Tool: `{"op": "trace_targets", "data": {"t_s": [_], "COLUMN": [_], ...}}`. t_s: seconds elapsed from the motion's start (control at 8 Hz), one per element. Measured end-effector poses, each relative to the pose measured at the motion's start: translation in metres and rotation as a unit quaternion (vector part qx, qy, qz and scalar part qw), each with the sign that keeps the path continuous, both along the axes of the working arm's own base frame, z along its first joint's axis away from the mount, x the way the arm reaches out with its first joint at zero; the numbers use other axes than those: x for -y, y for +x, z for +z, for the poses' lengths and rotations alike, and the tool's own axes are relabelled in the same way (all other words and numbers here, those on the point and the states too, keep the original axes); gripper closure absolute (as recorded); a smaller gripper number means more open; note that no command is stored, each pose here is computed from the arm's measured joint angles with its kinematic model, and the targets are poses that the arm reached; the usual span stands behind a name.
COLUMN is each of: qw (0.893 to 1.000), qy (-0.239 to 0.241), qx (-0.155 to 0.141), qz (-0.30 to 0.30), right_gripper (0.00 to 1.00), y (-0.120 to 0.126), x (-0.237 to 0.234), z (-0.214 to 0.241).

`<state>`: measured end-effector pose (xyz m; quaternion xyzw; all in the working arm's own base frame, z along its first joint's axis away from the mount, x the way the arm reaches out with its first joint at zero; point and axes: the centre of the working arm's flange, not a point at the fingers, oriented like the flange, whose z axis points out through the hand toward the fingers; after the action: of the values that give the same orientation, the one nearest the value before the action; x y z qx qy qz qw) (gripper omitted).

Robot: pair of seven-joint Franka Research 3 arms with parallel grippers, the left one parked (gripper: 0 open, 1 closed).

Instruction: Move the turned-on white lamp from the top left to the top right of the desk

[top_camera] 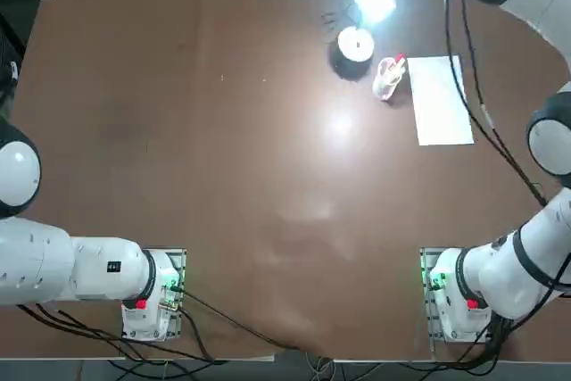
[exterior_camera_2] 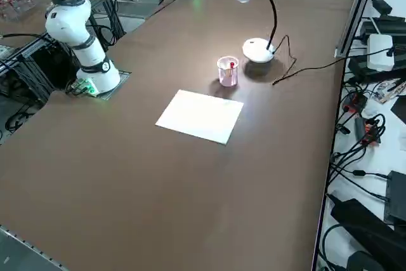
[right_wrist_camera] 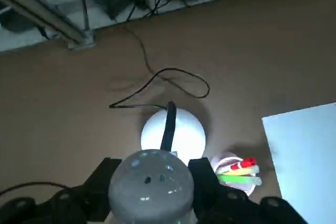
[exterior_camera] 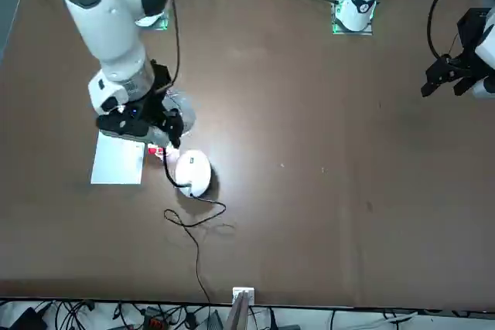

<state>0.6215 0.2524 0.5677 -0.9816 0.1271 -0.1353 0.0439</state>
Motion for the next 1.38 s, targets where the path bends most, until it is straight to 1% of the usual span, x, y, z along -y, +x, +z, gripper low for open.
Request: {"op": "trace_targets", "data": {"t_s": [0.25,0.38,0.5,0.62,0.75,0.88,1.0,1.12,1.25,1.38], "qw": [0.998,0.995,0.989,0.980,0.966,0.949,0.928,0.913,0.911,0.914], "qy": [0.007,0.004,-0.002,-0.010,-0.038,-0.093,-0.145,-0.167,-0.163,-0.151], "qx": [0.023,0.028,0.028,0.021,0.012,0.007,0.008,0.018,0.031,0.048], "qz": [-0.066,-0.101,-0.144,-0.199,-0.254,-0.300,-0.343,-0.372,-0.377,-0.373], "right_gripper": [0.27,0.27,0.27,0.27,0.27,0.27,0.27,0.27,0.27,0.27], "y": [0.029,0.039,0.046,0.050,0.049,0.047,0.046,0.046,0.047,0.046], "x": [0.081,0.126,0.176,0.230,0.282,0.320,0.339,0.343,0.340,0.339], "z": [0.024,0.029,0.030,0.026,0.016,-0.003,-0.024,-0.040,-0.048,-0.053]}}
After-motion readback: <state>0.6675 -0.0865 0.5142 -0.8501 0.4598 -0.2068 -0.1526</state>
